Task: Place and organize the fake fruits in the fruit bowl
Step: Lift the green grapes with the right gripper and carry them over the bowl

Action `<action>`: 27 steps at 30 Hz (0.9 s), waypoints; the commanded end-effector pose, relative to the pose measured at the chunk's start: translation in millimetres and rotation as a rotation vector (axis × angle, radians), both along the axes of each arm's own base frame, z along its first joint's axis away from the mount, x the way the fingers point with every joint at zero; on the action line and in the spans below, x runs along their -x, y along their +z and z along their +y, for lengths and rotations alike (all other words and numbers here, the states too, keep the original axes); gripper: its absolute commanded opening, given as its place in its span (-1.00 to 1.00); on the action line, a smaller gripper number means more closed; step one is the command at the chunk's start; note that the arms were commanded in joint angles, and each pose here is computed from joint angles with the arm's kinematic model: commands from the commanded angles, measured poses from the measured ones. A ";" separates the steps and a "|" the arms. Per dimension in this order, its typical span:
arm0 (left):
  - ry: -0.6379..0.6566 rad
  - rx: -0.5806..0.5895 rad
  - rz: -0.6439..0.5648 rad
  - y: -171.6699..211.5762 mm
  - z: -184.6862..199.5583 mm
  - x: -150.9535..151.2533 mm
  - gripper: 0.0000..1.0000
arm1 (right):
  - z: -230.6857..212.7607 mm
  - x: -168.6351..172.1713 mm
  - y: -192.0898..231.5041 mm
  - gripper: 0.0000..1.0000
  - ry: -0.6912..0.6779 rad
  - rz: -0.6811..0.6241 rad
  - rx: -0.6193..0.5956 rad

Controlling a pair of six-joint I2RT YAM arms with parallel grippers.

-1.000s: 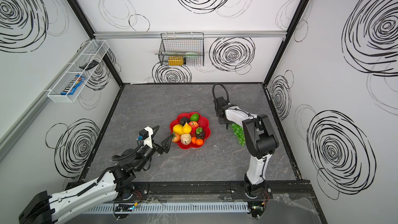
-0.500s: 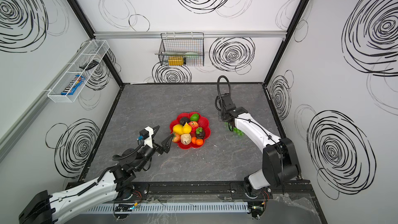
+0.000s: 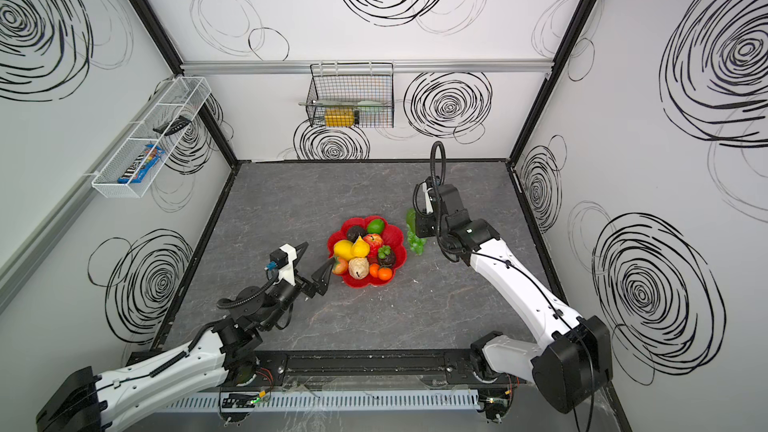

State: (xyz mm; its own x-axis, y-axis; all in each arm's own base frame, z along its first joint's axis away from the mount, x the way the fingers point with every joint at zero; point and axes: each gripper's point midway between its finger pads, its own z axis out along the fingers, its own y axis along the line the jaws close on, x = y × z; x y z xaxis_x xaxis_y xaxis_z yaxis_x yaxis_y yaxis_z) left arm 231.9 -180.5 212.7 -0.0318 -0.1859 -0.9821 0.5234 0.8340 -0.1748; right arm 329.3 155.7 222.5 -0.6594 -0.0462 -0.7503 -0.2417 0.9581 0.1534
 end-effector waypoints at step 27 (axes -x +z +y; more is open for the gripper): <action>0.011 0.033 -0.051 19.6 1.1 -0.5 0.97 | 65.3 47.1 60.1 -1.00 0.258 -0.063 -0.163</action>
State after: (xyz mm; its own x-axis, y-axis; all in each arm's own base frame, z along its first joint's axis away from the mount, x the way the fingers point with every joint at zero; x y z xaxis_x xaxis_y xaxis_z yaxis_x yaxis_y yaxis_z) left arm 232.8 -180.1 211.1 -0.0333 -0.1791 -0.9833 0.5180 0.8383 -0.1703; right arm 291.0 216.4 273.0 -0.6063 -0.0953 -0.7895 -0.4704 0.8434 0.2595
